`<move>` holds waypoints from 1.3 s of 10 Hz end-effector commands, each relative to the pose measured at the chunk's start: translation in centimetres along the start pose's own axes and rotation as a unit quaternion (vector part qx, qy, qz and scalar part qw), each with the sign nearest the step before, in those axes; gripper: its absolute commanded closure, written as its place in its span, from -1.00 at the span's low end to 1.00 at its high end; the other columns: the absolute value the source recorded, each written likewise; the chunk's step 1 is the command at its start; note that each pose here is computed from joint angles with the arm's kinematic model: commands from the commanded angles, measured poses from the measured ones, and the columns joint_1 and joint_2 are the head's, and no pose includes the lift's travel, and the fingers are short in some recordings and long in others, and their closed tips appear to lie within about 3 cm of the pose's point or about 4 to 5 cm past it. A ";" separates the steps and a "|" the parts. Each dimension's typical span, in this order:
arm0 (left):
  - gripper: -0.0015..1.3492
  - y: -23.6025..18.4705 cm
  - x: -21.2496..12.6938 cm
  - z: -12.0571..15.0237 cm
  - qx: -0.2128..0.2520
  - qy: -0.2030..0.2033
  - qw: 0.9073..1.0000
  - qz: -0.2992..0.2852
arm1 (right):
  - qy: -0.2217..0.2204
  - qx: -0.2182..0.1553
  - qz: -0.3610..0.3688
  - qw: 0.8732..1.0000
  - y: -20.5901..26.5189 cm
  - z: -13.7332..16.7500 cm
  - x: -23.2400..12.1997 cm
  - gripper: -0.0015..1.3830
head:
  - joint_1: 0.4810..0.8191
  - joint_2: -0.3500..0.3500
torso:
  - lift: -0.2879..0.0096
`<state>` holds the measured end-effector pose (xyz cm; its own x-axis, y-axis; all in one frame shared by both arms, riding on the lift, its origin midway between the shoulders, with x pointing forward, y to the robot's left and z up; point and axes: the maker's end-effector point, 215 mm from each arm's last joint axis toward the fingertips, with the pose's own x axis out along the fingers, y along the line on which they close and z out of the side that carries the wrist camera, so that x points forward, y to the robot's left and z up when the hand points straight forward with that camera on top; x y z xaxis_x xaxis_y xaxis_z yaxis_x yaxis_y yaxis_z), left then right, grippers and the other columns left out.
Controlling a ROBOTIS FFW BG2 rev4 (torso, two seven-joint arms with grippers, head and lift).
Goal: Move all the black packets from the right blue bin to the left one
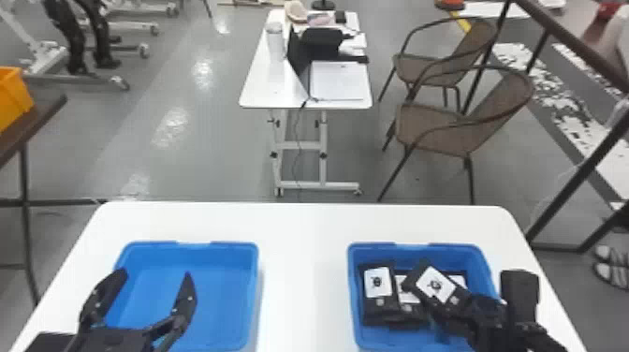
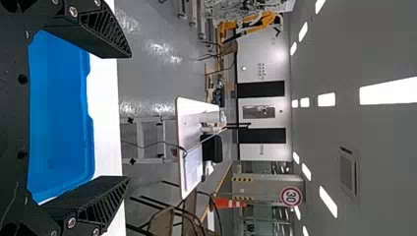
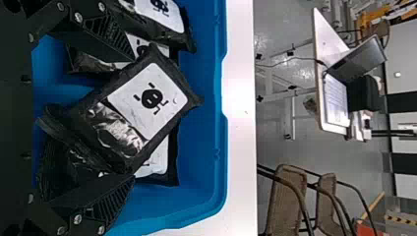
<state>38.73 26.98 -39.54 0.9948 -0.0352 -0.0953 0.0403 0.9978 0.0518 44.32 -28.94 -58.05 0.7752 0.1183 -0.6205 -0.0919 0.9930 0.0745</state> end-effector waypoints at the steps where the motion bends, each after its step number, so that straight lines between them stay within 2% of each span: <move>1: -0.79 -0.1 0.0 -0.1 -0.003 -0.001 1.000 0.001 | 0.023 -0.009 -0.006 1.000 -0.8 -1.0 0.8 -0.75 | 0.27 -0.07 | 0.94; 2: -0.79 -0.1 0.0 -0.1 -0.003 0.000 1.000 0.001 | 0.030 -0.008 -0.006 1.000 -0.9 -1.3 1.2 -0.75 | 0.27 -0.09 | 0.94; 3: -0.79 -0.1 0.0 -0.1 -0.003 -0.001 1.000 0.001 | 0.033 -0.006 -0.006 0.999 -0.9 -1.3 1.7 -0.64 | 0.27 -0.10 | 0.94; 5: -0.79 -0.1 -0.1 -0.2 -0.003 -0.001 1.000 0.001 | 0.036 0.011 0.009 0.999 -0.3 -1.6 2.1 0.34 | 0.27 -0.10 | 0.94; 6: -0.79 -0.1 -0.1 -0.2 -0.003 -0.001 1.000 0.001 | 0.048 0.032 0.018 0.998 0.5 -2.7 2.0 0.62 | 0.27 -0.09 | 0.94; 7: -0.79 -0.1 -0.1 -0.2 -0.002 -0.001 1.000 0.001 | 0.050 0.042 0.026 0.997 1.4 -3.4 1.7 0.77 | 0.27 -0.07 | 0.94; 8: -0.79 0.0 -0.1 -0.2 -0.002 -0.001 1.000 0.001 | 0.047 0.050 0.031 0.997 2.3 -3.6 1.4 0.77 | 0.27 -0.05 | 0.94; 10: -0.79 -0.1 -0.1 -0.2 -0.002 -0.001 1.000 0.001 | 0.024 0.063 0.041 0.997 3.3 -2.1 1.2 0.81 | 0.27 0.01 | 0.94; 13: -0.79 -0.1 0.2 -0.1 -0.002 -0.004 1.000 0.000 | -0.015 0.080 0.080 0.993 6.3 3.3 -1.5 0.81 | 0.27 0.09 | 0.94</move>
<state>38.89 26.97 -39.62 0.9953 -0.0390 -0.0887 0.0439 0.9976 0.0542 44.55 -23.38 -55.37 0.7731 0.2615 -0.5779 -0.1064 0.9516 0.2882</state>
